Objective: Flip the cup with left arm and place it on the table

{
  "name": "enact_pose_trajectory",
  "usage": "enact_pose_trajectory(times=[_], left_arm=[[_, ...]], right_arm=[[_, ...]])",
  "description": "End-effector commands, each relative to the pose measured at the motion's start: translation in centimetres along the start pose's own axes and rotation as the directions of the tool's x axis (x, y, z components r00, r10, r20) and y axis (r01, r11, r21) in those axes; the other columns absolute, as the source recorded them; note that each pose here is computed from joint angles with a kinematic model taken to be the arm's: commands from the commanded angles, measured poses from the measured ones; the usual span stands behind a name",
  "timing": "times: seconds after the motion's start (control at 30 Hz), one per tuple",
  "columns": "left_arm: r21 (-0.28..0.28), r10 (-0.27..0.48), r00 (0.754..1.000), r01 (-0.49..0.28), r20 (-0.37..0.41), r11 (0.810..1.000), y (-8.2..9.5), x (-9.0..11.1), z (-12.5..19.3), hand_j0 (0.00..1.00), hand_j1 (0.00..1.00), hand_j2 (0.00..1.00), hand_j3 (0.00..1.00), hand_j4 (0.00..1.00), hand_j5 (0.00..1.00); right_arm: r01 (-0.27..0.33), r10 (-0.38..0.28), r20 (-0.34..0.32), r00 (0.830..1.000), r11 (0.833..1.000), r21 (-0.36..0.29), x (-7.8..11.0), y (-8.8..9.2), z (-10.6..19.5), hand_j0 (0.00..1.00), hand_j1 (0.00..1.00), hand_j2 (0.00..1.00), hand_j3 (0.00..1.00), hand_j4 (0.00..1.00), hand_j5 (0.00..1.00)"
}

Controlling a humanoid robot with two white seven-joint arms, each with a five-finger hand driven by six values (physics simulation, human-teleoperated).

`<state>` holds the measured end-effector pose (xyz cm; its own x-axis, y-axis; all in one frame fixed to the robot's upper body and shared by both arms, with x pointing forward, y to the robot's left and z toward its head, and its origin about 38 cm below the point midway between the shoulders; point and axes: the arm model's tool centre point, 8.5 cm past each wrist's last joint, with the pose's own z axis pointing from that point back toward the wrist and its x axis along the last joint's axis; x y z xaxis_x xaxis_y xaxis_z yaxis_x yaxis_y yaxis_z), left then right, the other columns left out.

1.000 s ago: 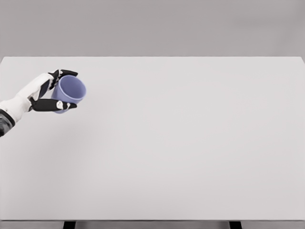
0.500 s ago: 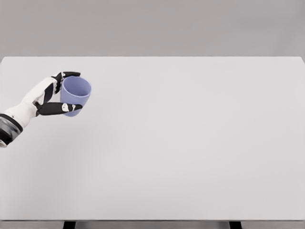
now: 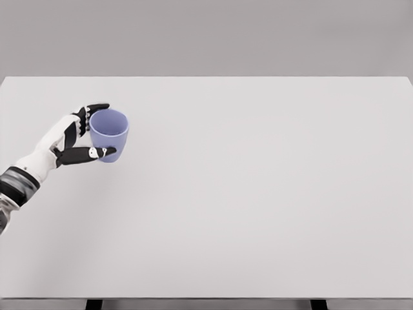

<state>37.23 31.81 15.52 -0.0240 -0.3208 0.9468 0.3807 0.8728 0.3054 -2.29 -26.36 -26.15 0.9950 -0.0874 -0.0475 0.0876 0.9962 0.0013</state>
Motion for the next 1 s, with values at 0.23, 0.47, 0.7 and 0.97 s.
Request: enact_pose_trajectory(times=[0.23,0.47,0.7,0.97], left_arm=[[0.015,0.034,0.999,-0.034,-0.005,0.999,-0.4,-0.7,0.4,0.98,0.98,0.98,0.98,0.98,0.98],[0.015,0.024,1.0,-0.024,-0.014,1.0,-0.5,-1.0,0.6,1.0,1.0,1.0,1.0,1.0,1.0],[0.012,-0.005,1.0,0.005,-0.011,1.0,-0.4,-0.7,0.8,1.0,1.0,1.0,1.0,1.0,1.0],[-0.002,-0.086,0.996,0.086,-0.023,0.996,1.0,-0.4,2.1,1.0,1.0,1.0,1.0,1.0,1.0]], right_arm=[[0.0,0.0,0.0,1.0,1.0,0.0,0.0,0.0,0.0,1.0,1.0,1.0,1.0,1.0,1.0],[0.0,0.0,0.0,1.0,1.0,0.0,0.0,0.0,0.0,1.0,1.0,1.0,1.0,1.0,1.0],[0.0,0.0,0.0,1.0,1.0,0.0,0.0,0.0,0.0,1.0,1.0,1.0,1.0,1.0,1.0],[0.0,0.0,0.0,1.0,1.0,0.0,0.0,0.0,0.0,1.0,1.0,1.0,1.0,1.0,1.0]])
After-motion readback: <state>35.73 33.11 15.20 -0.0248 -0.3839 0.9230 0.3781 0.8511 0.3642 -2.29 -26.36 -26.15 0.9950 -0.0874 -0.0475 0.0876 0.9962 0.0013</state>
